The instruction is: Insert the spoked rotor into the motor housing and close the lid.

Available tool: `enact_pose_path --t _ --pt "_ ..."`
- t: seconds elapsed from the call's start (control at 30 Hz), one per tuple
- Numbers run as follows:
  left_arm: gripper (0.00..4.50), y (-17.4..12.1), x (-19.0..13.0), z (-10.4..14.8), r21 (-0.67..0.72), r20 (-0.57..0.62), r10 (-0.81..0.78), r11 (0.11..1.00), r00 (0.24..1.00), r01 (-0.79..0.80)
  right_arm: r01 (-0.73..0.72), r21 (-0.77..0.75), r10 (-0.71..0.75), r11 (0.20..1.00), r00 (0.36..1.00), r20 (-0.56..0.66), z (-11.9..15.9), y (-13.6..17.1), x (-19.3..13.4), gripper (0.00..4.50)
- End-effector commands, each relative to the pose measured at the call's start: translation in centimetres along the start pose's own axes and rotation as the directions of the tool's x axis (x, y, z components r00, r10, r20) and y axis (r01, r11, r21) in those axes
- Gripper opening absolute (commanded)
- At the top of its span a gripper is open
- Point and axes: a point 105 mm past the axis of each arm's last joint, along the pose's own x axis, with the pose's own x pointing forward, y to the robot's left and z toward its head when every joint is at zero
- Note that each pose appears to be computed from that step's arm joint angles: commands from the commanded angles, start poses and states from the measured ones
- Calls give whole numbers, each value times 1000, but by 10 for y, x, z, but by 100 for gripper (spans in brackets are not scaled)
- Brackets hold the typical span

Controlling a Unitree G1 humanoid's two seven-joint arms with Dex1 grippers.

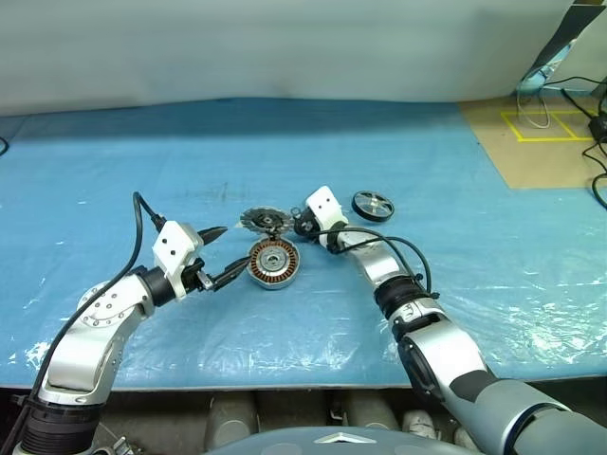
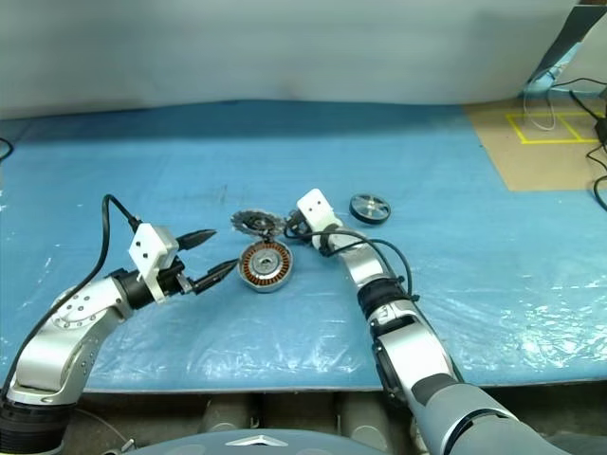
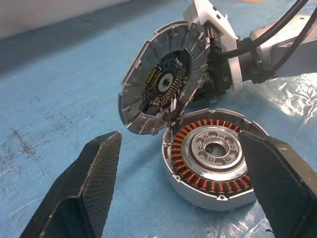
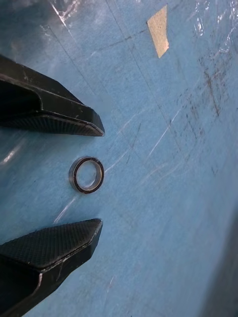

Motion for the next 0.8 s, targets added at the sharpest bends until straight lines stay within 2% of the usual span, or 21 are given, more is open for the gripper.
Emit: enact_pose_path --t 0.03,0.2,0.3,0.4,0.47,0.67,0.8 --pt "398 0 1 8 26 25 -8 1000 1000 8 -3 -7 3 1000 1000 11 4 3 5 276" --pt "398 1 1 8 31 25 -9 999 1000 8 6 6 -6 1000 1000 1 2 1 6 276" --pt "398 0 1 8 32 24 -12 999 1000 11 14 10 -14 1000 1000 -8 -2 -3 4 217" --pt "398 0 1 9 32 25 -13 999 1000 12 18 14 -18 1000 1000 -14 -5 -4 2 109" --pt "398 0 2 9 33 25 -16 999 1000 15 16 10 -15 1000 1000 -16 -5 -4 2 53" --pt "398 2 5 10 36 29 -24 999 999 23 30 -7 -30 1000 1000 5 1 -11 -2 55" --pt "398 -1 8 11 35 31 -52 998 998 51 36 -31 -34 999 997 71 16 -15 -8 55"
